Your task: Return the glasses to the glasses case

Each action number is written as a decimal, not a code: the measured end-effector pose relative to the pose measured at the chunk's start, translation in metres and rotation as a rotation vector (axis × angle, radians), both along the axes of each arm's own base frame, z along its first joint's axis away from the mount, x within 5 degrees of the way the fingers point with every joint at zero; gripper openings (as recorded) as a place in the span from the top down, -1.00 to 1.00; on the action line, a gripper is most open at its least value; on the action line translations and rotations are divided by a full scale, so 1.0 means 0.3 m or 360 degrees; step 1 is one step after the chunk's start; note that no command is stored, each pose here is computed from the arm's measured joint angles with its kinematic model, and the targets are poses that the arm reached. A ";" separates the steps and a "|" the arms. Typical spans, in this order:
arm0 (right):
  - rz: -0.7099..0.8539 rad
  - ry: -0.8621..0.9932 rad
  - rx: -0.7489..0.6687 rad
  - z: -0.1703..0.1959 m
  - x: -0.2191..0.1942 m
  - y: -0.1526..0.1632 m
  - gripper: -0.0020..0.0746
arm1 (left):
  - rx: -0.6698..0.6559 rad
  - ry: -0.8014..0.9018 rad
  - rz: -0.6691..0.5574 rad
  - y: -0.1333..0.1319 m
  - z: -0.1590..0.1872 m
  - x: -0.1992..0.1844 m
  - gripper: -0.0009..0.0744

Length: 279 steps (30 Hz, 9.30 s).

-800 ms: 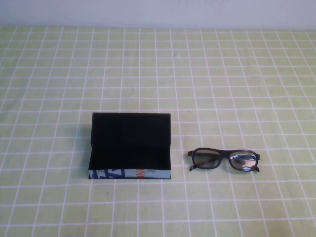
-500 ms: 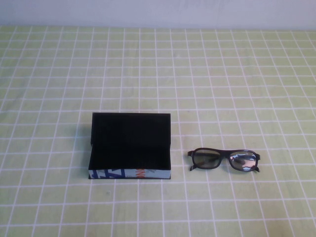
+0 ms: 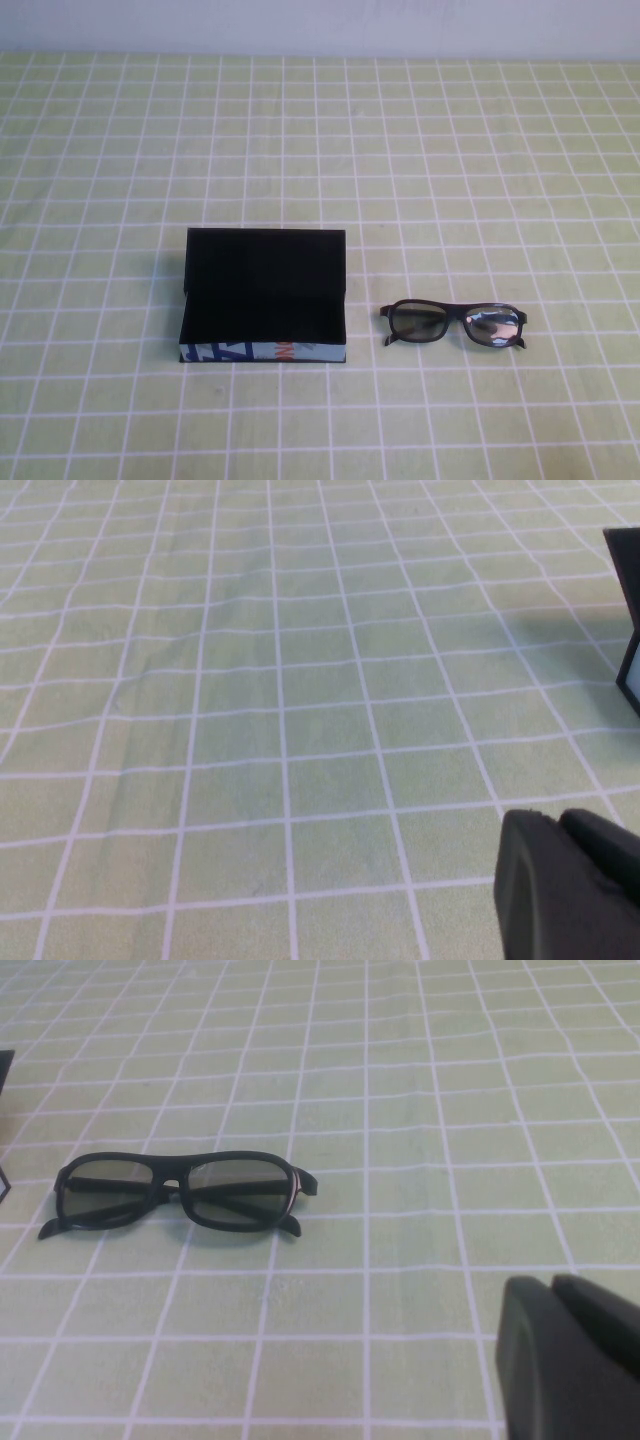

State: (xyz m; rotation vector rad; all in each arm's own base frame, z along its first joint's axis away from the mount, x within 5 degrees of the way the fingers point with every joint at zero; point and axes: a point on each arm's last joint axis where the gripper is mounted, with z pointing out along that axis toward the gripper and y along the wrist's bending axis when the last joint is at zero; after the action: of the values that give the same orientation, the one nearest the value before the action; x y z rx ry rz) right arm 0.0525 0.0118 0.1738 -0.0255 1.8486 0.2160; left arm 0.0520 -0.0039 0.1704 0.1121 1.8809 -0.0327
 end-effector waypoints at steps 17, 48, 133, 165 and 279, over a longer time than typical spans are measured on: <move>-0.0053 -0.0147 0.0702 0.053 0.007 0.015 0.98 | 0.0000 0.0000 0.0000 0.000 0.000 0.000 0.98; 0.0672 0.1219 0.0108 0.357 0.332 0.146 0.98 | 0.0000 0.0000 0.0000 0.000 0.000 0.000 0.98; 0.2110 0.1151 -0.1599 0.072 1.045 0.526 0.15 | 0.0000 0.0000 0.0000 0.000 0.000 0.000 0.98; 0.2067 0.1376 -0.1495 0.060 1.019 0.528 0.81 | 0.0000 0.0000 0.0000 0.000 0.000 0.000 0.98; 0.2122 0.0972 -0.1686 0.119 0.891 1.159 0.14 | 0.0000 0.0000 0.0000 0.000 0.000 0.000 0.98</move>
State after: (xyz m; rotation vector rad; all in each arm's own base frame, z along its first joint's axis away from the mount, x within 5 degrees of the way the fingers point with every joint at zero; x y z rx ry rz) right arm 0.3197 0.3594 0.2095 -2.1255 2.0330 0.1182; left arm 0.0520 -0.0039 0.1704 0.1121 1.8809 -0.0327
